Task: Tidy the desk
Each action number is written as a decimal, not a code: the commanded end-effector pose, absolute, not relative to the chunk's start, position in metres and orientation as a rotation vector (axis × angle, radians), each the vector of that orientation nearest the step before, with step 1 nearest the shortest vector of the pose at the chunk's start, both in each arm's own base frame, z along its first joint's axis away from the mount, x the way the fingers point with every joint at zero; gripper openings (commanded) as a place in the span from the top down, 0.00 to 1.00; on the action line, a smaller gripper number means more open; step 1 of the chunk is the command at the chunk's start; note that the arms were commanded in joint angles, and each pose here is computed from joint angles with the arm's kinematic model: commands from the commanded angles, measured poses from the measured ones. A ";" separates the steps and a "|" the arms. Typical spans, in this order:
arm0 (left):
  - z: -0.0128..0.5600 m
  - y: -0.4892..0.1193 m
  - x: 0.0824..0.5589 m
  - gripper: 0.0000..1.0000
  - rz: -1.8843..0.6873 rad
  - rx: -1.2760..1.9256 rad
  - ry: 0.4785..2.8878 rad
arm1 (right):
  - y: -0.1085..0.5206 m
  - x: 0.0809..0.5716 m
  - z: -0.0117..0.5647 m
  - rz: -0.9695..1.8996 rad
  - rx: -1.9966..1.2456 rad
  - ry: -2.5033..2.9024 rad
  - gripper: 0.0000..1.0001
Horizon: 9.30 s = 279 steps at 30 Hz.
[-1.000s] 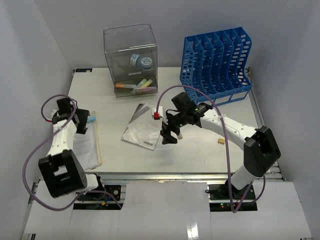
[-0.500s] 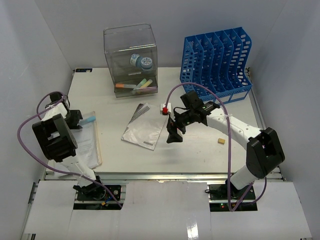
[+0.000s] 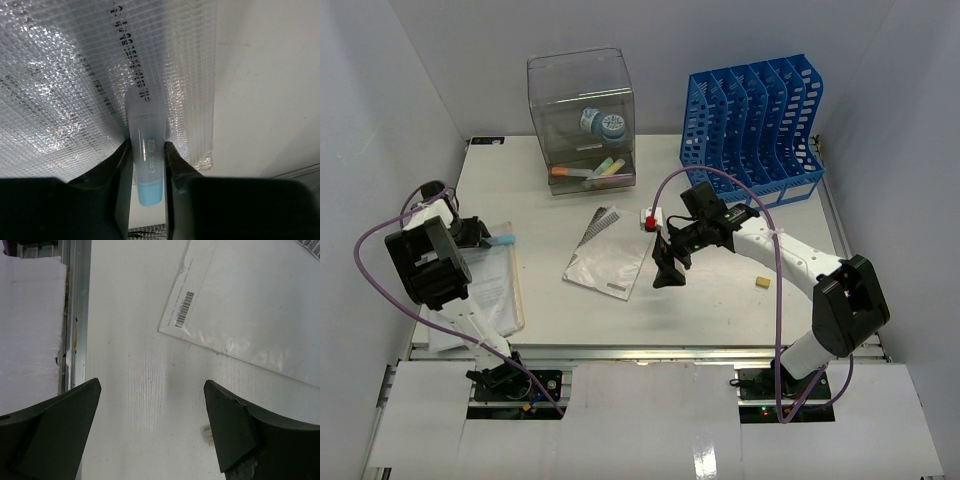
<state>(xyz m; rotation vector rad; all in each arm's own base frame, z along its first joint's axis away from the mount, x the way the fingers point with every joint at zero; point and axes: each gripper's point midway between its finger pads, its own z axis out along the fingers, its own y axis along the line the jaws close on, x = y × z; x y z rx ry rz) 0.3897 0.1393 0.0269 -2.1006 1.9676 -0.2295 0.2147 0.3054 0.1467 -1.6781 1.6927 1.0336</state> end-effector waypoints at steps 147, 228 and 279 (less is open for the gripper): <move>0.102 -0.106 0.478 1.00 -0.839 -1.316 2.026 | 0.099 0.334 0.197 0.510 -0.870 1.741 0.45; 0.151 -0.125 0.527 0.35 -1.178 -0.432 1.832 | 0.101 0.283 0.163 0.437 -1.068 1.779 0.04; 0.091 -0.139 0.627 0.49 -1.384 -0.803 1.682 | 0.104 0.272 0.173 0.412 -1.099 1.702 0.01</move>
